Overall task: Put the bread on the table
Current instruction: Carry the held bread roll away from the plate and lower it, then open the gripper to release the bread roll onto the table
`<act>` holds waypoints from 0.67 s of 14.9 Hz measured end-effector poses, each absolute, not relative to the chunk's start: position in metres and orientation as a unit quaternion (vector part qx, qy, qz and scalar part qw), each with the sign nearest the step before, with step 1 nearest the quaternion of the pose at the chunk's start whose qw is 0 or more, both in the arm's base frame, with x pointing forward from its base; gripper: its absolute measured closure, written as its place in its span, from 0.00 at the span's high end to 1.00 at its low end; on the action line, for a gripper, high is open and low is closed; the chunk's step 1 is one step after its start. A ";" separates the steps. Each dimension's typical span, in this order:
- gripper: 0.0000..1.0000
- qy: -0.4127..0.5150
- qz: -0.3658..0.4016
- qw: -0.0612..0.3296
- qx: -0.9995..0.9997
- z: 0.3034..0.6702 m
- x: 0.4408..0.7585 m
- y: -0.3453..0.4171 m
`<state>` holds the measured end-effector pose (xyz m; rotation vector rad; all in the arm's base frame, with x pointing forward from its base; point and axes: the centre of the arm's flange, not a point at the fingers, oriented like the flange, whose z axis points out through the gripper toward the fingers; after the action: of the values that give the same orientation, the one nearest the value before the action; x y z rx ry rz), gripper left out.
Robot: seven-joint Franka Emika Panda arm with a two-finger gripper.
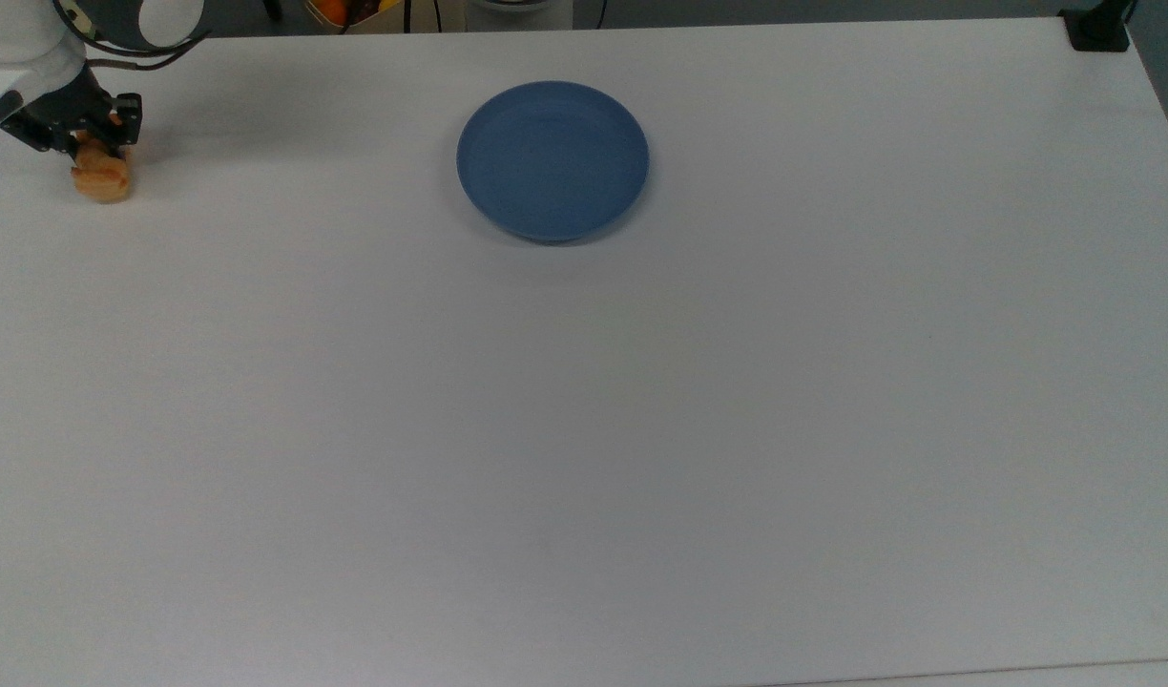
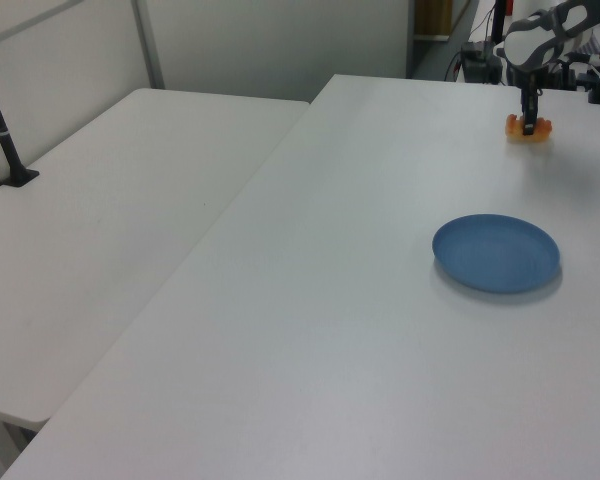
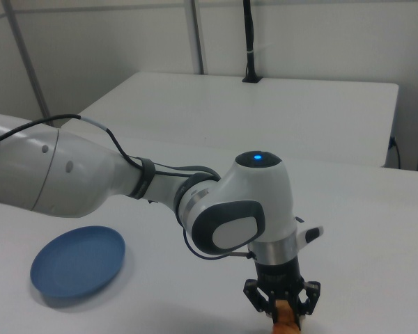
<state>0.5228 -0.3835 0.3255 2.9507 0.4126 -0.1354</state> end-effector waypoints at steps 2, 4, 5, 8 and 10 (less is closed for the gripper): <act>0.41 0.141 -0.046 0.081 0.986 0.321 0.526 -0.382; 0.57 0.141 -0.045 0.081 0.986 0.321 0.527 -0.382; 0.67 0.141 -0.045 0.082 0.986 0.322 0.527 -0.382; 0.95 0.141 -0.038 0.082 0.986 0.326 0.531 -0.380; 1.00 0.123 -0.018 0.078 0.989 0.336 0.538 -0.377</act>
<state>0.5378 -0.3767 0.3363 2.9616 0.3668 -0.0532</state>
